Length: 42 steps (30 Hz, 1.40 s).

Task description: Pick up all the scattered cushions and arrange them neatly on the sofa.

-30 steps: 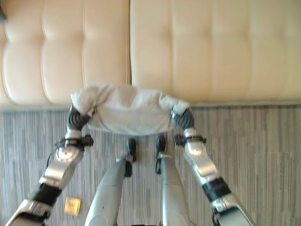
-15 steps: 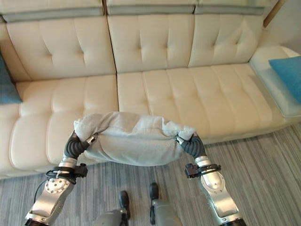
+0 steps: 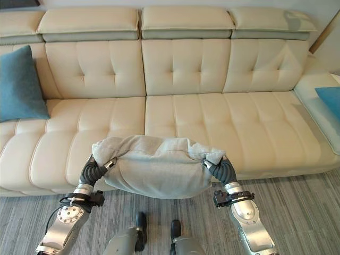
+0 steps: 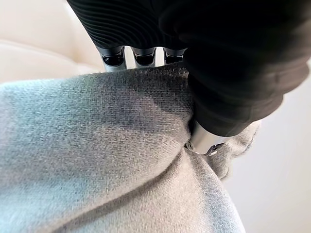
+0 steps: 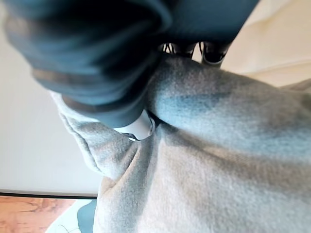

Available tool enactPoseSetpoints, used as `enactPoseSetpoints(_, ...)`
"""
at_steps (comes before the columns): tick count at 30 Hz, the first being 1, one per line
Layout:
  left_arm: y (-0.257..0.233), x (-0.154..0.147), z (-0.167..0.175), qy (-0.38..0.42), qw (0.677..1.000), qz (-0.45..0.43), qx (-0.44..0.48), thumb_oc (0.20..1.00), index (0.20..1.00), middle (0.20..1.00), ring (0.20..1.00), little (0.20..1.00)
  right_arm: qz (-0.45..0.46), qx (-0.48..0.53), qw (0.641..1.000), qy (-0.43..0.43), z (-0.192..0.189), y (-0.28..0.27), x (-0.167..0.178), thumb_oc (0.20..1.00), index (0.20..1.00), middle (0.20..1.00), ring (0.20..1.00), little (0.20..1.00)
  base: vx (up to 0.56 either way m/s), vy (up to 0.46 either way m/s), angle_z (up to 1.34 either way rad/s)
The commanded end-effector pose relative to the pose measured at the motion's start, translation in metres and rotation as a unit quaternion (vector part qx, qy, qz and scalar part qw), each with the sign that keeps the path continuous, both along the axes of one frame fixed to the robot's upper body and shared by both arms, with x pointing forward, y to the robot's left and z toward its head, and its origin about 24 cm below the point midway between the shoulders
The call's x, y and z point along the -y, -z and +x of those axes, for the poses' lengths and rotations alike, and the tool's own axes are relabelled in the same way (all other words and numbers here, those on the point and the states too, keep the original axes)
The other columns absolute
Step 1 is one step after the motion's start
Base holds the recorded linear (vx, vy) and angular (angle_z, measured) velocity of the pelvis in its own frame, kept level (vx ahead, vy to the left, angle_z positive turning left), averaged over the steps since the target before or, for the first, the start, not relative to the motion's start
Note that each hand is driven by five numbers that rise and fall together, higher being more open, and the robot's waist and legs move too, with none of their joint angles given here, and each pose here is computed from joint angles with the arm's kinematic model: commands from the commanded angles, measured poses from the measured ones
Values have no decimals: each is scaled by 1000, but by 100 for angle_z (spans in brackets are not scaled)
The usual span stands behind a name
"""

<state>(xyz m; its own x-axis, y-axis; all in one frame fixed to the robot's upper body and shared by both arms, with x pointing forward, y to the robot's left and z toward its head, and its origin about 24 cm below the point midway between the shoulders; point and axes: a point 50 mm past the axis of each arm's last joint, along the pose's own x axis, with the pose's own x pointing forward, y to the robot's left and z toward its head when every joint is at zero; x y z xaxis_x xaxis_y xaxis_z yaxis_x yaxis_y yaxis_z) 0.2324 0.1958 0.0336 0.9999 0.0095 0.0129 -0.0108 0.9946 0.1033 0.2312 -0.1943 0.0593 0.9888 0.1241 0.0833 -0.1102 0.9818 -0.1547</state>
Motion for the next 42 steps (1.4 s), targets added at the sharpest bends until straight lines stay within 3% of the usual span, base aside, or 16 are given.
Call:
enactPoseSetpoints(1,-25,-19,-2,-44,996,21,75,200,200,200,200,200,17,108,994,12,3,-39,3,200,200,200,200,200,379,105,-19)
enactPoseSetpoints(16,-33,-28,-2,-34,995,47,83,200,200,200,200,200,35,126,991,-25,13,-45,-17,200,200,200,200,200,285,111,-17)
enactPoseSetpoints(29,-41,-24,7,-36,993,38,109,200,200,200,200,200,33,185,980,-65,32,-76,-33,200,200,200,200,200,163,-93,24)
enactPoseSetpoints(37,-84,0,66,-58,979,-6,194,200,200,200,200,200,44,257,963,-71,82,-127,-76,200,200,200,200,200,-11,-93,7)
enactPoseSetpoints(42,-143,19,119,-80,961,32,261,200,200,200,200,200,-12,280,960,20,132,-172,-74,200,200,200,200,200,-131,-74,9)
